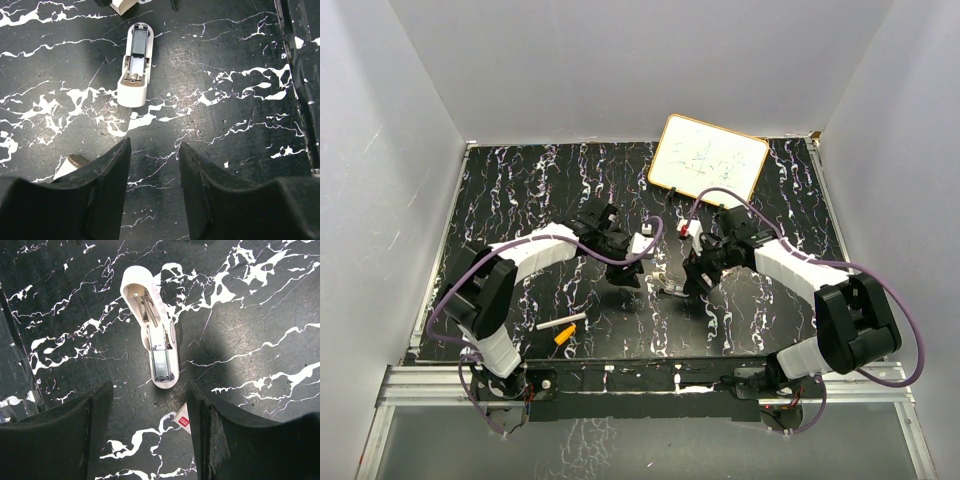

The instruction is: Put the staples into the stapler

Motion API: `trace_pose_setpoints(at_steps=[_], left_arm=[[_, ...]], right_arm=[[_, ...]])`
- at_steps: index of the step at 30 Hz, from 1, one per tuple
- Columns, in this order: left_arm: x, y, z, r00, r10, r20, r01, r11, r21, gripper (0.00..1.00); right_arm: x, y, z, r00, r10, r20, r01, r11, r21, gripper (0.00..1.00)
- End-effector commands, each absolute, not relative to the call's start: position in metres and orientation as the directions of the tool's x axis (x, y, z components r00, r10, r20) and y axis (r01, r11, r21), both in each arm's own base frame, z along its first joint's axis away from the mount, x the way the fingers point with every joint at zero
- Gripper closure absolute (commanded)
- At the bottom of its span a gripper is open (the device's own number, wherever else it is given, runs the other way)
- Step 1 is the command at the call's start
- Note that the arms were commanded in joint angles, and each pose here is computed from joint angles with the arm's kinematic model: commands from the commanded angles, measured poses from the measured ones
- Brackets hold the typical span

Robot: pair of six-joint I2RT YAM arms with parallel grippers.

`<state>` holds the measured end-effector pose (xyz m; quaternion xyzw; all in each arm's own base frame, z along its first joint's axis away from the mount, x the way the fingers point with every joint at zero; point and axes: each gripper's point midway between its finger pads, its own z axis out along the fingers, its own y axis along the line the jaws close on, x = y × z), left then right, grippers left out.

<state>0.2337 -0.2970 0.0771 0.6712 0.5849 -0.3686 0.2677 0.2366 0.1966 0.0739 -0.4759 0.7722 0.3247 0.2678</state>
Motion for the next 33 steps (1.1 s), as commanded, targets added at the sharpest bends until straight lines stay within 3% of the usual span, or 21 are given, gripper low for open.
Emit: trace_pose_setpoints(at_steps=[1,17,33], left_arm=[[0.237,-0.314,0.088,0.168,0.531,-0.83,0.964,-0.266,0.025,0.57],[0.25,-0.342,0.075,0.174,0.531,-0.829,0.976,-0.206,0.072,0.63],[0.232,-0.359,0.082,0.166,0.488,-0.857,0.978,-0.195,0.079,0.75]], right_arm=[[0.244,0.198,0.07,-0.354,-0.585,-0.73,-0.926,0.331,0.183,0.37],[0.244,0.199,0.037,-0.394,-0.631,-0.669,-0.913,0.351,0.207,0.49],[0.257,0.2,0.022,-0.421,-0.637,-0.646,-0.896,0.405,0.184,0.75]])
